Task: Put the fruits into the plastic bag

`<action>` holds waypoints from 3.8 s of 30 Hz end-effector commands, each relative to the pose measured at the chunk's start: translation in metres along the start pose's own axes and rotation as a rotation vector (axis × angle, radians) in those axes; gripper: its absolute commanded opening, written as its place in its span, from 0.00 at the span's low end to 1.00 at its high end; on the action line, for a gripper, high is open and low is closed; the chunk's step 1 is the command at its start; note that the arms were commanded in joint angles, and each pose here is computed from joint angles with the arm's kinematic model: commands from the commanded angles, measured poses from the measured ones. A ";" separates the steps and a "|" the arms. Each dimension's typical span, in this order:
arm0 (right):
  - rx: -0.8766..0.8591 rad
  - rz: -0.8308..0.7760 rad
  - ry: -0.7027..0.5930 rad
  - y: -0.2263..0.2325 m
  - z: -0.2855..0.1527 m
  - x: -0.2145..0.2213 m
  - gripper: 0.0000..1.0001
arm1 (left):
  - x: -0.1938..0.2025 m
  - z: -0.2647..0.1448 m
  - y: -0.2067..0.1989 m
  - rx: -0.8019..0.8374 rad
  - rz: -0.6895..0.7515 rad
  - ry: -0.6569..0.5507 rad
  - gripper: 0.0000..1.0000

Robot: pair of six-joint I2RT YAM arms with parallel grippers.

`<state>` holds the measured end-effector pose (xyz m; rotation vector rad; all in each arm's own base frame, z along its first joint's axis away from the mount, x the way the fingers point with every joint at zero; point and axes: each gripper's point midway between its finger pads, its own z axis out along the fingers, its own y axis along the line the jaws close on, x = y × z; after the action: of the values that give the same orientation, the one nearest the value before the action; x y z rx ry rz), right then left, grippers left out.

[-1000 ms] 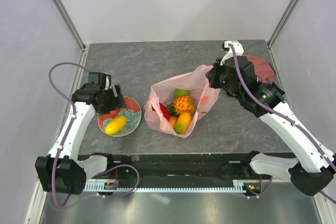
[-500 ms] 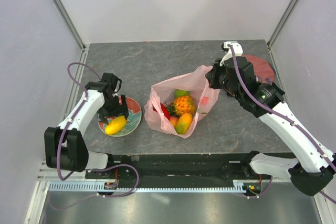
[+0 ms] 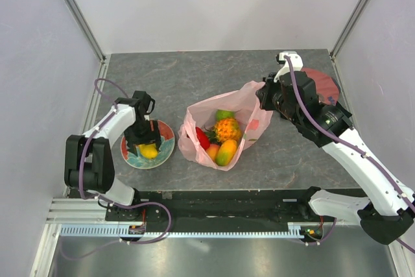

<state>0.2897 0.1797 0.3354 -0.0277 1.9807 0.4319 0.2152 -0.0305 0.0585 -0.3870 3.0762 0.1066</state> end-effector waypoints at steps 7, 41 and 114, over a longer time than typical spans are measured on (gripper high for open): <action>0.002 0.021 -0.054 0.000 -0.004 -0.014 0.00 | -0.028 0.004 -0.038 0.101 -0.026 -0.081 0.85; 0.010 0.028 -0.061 -0.001 -0.006 -0.017 0.00 | -0.066 0.014 -0.029 0.188 -0.206 -0.298 0.58; -0.001 0.015 -0.035 0.003 0.002 -0.011 0.00 | 0.044 -0.109 -0.271 0.530 0.697 -0.499 0.76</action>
<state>0.2940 0.1820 0.3279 -0.0295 2.0012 0.4147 0.2349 -0.3019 0.1431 0.6340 2.4712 -0.4572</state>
